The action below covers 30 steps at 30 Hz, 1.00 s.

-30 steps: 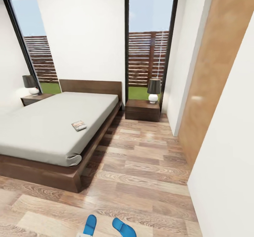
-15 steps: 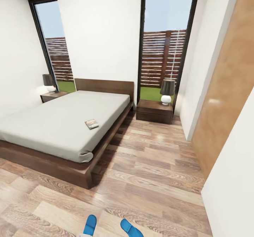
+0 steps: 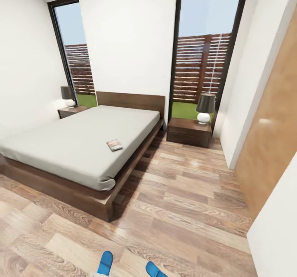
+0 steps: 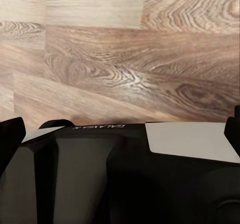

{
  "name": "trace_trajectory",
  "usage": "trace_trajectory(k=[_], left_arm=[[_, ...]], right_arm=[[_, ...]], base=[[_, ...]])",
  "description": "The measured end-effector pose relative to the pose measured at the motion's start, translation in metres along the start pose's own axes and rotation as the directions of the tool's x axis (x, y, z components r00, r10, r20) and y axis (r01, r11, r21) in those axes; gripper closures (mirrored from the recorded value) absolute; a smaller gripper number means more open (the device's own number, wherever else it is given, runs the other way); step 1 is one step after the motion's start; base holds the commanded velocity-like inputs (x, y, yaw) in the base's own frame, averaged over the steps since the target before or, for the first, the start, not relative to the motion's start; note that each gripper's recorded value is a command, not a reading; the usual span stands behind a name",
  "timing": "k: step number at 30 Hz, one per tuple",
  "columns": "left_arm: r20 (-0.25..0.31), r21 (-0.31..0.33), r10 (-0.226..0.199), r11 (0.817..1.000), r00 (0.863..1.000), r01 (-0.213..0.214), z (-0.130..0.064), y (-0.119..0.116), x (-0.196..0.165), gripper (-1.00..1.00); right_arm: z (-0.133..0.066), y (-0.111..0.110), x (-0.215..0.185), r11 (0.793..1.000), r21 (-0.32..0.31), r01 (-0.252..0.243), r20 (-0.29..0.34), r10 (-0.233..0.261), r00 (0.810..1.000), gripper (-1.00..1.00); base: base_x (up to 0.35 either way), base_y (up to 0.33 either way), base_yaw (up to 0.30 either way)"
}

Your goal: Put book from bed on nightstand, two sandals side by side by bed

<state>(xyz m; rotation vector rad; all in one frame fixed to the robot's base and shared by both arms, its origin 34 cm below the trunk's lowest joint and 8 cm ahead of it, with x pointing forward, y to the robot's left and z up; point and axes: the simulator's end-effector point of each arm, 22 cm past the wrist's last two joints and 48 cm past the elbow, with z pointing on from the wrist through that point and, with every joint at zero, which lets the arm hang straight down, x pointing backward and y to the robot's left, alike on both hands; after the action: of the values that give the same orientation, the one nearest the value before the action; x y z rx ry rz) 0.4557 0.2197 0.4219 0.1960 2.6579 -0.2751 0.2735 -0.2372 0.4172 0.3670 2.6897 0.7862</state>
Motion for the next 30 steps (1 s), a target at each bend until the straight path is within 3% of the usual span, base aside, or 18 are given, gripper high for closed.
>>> trace_trajectory(k=[22, 30], left_arm=[[0.000, 0.000, 0.000, 1.000, 1.000, 0.000, 0.0000, 0.0000, 0.0000, 1.00], [0.000, 0.000, 0.000, 1.000, 1.000, 0.000, -0.0002, -0.0001, -0.0001, 1.00]], right_arm=[[0.0000, 0.0000, -0.0004, 1.000, 0.000, 0.000, 0.001, 0.000, 1.000, -1.00], [-0.0002, 0.0001, -0.0003, 1.000, 0.000, -0.001, 0.002, 0.001, 1.000, -1.00]], base=[[0.000, 0.000, 0.289], [0.175, 0.000, 0.056]])
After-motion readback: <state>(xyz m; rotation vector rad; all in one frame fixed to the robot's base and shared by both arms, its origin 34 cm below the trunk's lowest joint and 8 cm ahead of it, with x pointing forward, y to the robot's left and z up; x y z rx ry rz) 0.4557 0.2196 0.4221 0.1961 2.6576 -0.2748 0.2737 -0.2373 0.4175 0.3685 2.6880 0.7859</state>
